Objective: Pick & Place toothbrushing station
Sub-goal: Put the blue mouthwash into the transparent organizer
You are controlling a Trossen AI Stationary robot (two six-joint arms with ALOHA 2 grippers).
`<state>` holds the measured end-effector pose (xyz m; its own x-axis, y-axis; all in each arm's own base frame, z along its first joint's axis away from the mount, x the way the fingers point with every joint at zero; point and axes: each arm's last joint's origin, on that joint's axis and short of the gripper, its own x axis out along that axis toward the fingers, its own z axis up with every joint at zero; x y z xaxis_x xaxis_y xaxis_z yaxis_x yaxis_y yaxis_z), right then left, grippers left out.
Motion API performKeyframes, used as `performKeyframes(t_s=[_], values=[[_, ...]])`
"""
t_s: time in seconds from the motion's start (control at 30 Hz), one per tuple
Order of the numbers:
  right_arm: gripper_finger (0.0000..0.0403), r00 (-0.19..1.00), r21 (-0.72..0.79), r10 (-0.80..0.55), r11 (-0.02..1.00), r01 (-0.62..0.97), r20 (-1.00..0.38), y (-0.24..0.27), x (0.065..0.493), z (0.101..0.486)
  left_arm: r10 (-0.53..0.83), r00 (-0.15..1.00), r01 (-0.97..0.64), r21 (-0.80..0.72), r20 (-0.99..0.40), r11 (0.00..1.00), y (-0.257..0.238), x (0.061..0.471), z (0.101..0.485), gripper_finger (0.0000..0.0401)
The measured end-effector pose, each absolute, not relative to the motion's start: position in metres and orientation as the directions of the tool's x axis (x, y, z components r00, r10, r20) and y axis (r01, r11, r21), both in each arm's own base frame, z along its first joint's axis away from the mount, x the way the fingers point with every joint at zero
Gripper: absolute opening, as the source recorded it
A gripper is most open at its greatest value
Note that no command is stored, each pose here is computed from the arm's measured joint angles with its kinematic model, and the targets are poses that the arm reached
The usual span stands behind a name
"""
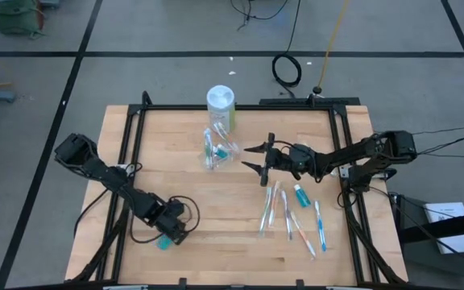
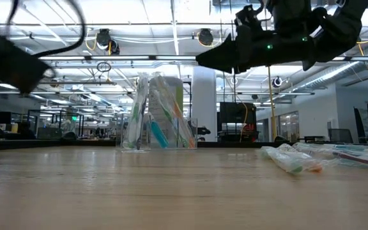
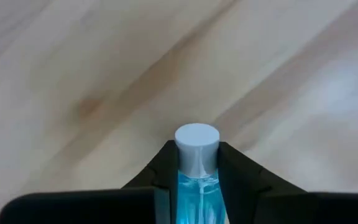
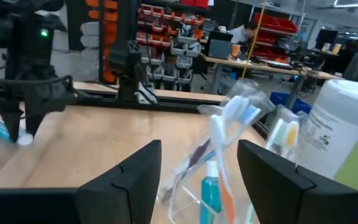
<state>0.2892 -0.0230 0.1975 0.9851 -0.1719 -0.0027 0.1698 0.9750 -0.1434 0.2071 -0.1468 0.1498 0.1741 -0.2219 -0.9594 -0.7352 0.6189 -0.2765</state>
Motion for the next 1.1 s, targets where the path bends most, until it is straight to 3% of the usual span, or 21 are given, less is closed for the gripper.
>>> performKeyframes(t_s=[0.2, 0.37, 0.47, 0.6, 0.7, 0.87, 1.1], values=[[0.0204, 0.986, -0.138, -0.164, 0.976, 0.167, 0.027, -0.021, 0.289, 0.202, -0.111, 0.417, -0.629, -0.374, -0.902, 0.681, -0.138, 0.242, 0.175, 0.008], [0.0201, 0.986, -0.125, -0.162, 0.978, 0.165, 0.031, -0.02, 0.289, 0.203, 0.221, 0.613, -0.59, -0.252, -0.759, 0.767, -0.112, 0.274, 0.206, 0.008], [0.0201, 0.987, -0.117, -0.156, 0.98, 0.159, 0.035, -0.018, 0.289, 0.203, 0.447, 0.67, -0.635, -0.145, -0.593, 0.759, -0.093, 0.29, 0.221, 0.0081], [0.0201, 0.989, -0.118, -0.145, 0.982, 0.148, 0.031, -0.015, 0.289, 0.203, 0.668, 0.632, -0.736, -0.036, -0.392, 0.676, -0.064, 0.306, 0.233, 0.0081], [0.0201, 0.987, -0.139, -0.157, 0.977, 0.161, 0.039, -0.014, 0.289, 0.204, 0.756, 0.573, -0.789, 0.036, -0.317, 0.613, -0.043, 0.317, 0.234, 0.0081], [0.0201, 0.969, -0.136, -0.239, 0.96, 0.246, 0.066, -0.015, 0.288, 0.207, 0.781, 0.549, -0.805, 0.065, -0.297, 0.59, -0.016, 0.339, 0.219, 0.0081], [0.0201, 0.969, -0.14, -0.239, 0.959, 0.245, 0.058, -0.015, 0.288, 0.206, 0.808, 0.48, -0.848, 0.056, -0.342, 0.527, 0.003, 0.35, 0.187, 0.0081]])
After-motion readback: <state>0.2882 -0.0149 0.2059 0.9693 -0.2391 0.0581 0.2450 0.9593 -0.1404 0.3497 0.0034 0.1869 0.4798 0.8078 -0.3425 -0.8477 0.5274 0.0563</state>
